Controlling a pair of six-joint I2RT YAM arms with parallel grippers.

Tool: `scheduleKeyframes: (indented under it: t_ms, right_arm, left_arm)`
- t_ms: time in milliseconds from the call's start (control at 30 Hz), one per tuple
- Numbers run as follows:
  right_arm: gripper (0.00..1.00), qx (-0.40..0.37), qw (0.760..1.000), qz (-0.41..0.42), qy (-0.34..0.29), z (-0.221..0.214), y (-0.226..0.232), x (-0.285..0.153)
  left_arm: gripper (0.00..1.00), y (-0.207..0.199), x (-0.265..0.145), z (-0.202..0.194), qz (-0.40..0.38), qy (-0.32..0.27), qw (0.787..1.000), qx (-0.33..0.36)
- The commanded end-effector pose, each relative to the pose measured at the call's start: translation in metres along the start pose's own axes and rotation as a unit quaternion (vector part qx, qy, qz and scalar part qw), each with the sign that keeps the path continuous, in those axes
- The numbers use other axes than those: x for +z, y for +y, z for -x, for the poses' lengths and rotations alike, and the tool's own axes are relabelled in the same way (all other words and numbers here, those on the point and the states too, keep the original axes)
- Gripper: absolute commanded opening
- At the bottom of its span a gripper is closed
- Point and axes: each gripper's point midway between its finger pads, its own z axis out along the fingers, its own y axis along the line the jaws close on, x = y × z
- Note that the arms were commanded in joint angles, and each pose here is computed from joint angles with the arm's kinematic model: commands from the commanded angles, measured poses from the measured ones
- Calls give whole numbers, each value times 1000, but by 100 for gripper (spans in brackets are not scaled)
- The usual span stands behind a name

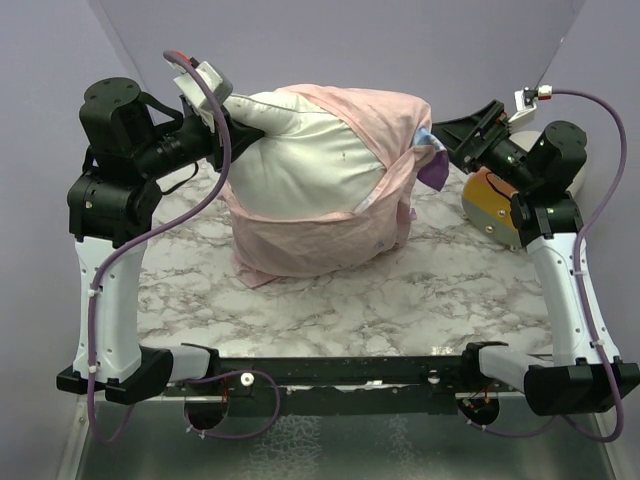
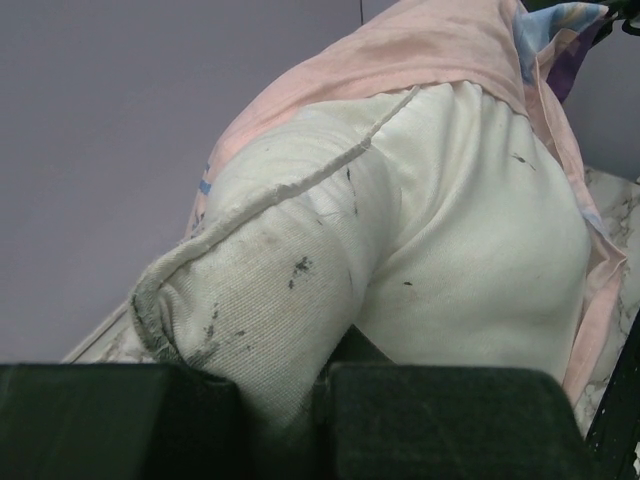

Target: Remove the pillowcase from the pillow

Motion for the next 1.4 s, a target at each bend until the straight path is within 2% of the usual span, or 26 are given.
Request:
scheduleKeyframes:
  t_ms: [0, 233, 400, 600, 733, 933, 967, 1067, 1133, 1367]
  right_arm:
    - [100, -5, 999, 51, 5, 1, 30, -11]
    - [100, -38, 997, 57, -28, 10, 48, -30]
    - [100, -47, 994, 99, -11, -3, 57, -35]
    - [100, -31, 993, 111, 11, 0, 46, -16]
    - [92, -25, 994, 107, 16, 11, 40, 3]
    - [68, -38, 996, 76, 3, 34, 29, 29]
    - [60, -39, 996, 75, 0, 38, 30, 32]
    - [22, -35, 996, 81, -11, 47, 33, 37]
    - [4, -36, 995, 92, -19, 51, 39, 37]
    - [1, -43, 994, 81, -55, 71, 43, 40]
  left_arm:
    - [0, 10, -3, 17, 25, -26, 999, 36]
    - [0, 18, -5, 21, 46, -27, 997, 60]
    - [0, 32, -4, 33, 74, -39, 993, 80]
    - [0, 27, 1, 36, 54, -43, 996, 60]
    - [0, 24, -2, 36, 52, -41, 996, 59]
    - [0, 16, -5, 41, 39, -44, 997, 52]
    - [0, 16, -5, 42, 37, -45, 997, 49]
    - [0, 14, -4, 42, 31, -44, 998, 44]
    - [0, 13, -3, 40, 29, -41, 998, 41]
    - [0, 9, -4, 36, 17, -34, 998, 40]
